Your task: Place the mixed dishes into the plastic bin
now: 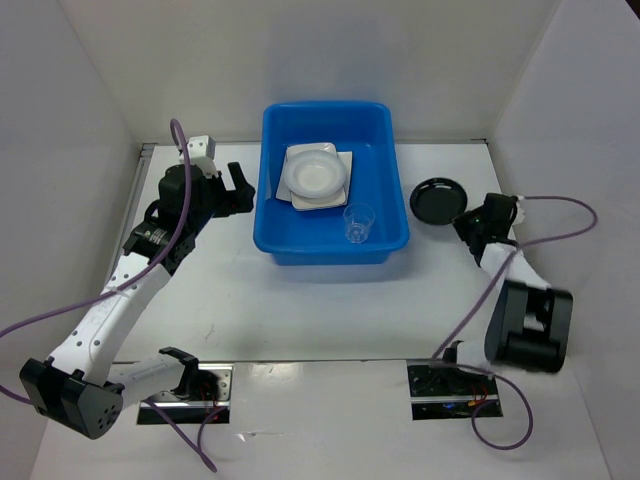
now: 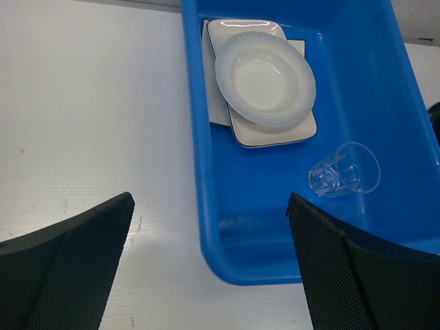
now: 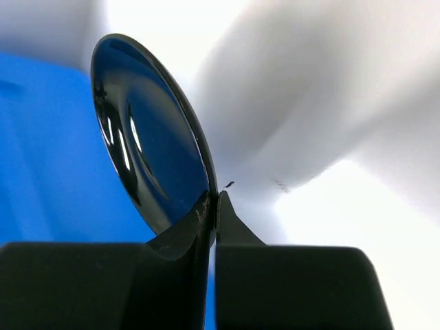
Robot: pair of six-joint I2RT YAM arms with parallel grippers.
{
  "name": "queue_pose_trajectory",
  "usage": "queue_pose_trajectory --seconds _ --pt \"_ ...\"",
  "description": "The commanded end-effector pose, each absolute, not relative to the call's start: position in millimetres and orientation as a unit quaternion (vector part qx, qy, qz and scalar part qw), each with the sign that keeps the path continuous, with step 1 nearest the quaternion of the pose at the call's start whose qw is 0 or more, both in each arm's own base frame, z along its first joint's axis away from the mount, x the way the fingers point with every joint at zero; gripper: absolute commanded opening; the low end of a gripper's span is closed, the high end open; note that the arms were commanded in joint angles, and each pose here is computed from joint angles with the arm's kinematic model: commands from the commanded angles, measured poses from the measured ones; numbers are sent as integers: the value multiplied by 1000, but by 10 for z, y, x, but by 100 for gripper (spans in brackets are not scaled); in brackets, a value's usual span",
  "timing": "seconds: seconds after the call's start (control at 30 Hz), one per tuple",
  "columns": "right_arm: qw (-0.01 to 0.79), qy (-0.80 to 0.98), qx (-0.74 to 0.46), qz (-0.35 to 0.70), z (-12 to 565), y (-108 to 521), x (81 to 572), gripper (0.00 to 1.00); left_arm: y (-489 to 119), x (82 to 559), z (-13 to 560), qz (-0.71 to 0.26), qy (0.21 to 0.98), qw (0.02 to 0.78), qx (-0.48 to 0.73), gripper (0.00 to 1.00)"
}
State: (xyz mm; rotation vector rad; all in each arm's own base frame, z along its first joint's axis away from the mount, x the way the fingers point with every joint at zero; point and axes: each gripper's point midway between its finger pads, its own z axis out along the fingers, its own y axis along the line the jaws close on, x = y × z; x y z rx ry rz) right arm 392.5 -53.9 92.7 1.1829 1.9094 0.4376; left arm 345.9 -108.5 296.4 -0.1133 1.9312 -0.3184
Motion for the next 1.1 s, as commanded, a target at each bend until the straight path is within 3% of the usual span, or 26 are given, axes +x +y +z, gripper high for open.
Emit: queue_pose_trajectory --seconds 0.0,0.2,0.4,0.57,0.83,1.07 --pt "525 686 485 133 1675 -850 3759 0 -1106 3493 3004 -146 811 563 -52 100" --pt "555 671 469 146 2074 -744 3628 0 -1151 3509 2992 -155 812 561 -46 100" --pt "547 741 312 235 2530 -102 3990 0 -1166 3504 2992 -158 812 560 -43 100" --pt "526 784 217 248 2658 416 4279 0 -1185 3487 2997 -168 810 560 -48 100" --pt "460 834 128 275 2374 1385 4569 0 -1195 3465 3029 -173 807 562 -46 100" --pt "432 853 104 274 2071 1833 4857 0 -1192 3445 3020 -176 807 561 -49 100"
